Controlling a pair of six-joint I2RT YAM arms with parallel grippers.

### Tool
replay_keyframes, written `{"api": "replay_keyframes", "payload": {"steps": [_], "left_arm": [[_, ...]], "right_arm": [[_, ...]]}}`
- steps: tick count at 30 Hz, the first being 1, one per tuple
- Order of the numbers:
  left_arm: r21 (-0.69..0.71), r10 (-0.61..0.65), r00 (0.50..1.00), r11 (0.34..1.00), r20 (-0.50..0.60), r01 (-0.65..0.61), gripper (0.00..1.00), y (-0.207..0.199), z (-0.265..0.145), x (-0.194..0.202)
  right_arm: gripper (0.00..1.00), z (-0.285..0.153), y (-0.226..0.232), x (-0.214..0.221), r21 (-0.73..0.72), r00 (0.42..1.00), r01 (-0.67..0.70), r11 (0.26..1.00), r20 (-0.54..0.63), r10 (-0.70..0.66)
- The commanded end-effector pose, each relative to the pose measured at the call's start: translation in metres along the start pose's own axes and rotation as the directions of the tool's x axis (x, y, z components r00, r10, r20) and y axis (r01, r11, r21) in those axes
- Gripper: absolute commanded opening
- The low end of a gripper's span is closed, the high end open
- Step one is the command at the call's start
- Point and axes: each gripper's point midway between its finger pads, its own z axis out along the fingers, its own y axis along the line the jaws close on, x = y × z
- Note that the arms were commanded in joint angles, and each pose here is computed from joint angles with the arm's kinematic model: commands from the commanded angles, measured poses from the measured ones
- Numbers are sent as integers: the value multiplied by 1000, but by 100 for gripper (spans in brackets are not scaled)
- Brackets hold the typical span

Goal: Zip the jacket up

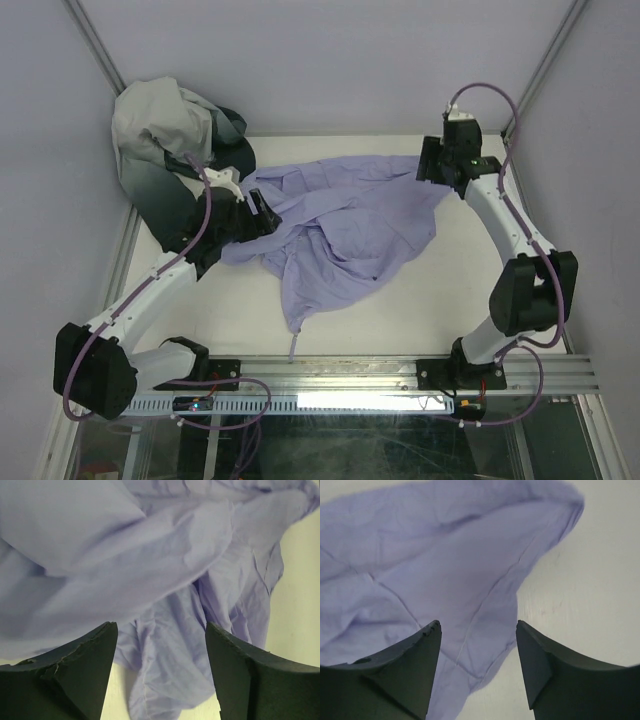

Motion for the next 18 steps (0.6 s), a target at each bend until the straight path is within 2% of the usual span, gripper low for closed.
{"api": "replay_keyframes", "payload": {"steps": [1, 5, 11, 18], "left_arm": [[163, 12, 997, 987, -70, 0, 73, -43, -13, 34], [188, 58, 992, 982, -115, -35, 74, -53, -24, 71], [225, 108, 968, 973, -225, -56, 74, -55, -37, 130], [177, 195, 931, 973, -308, -145, 73, -45, -47, 183]], "right_arm": [[65, -35, 13, 31, -122, 997, -71, 990, 1, 72], [67, -48, 7, 87, -144, 991, -126, 981, -60, 119], [65, -44, 4, 137, -148, 971, -234, 961, -86, 224], [57, -15, -1, 164, -96, 949, -310, 946, -86, 302]]}}
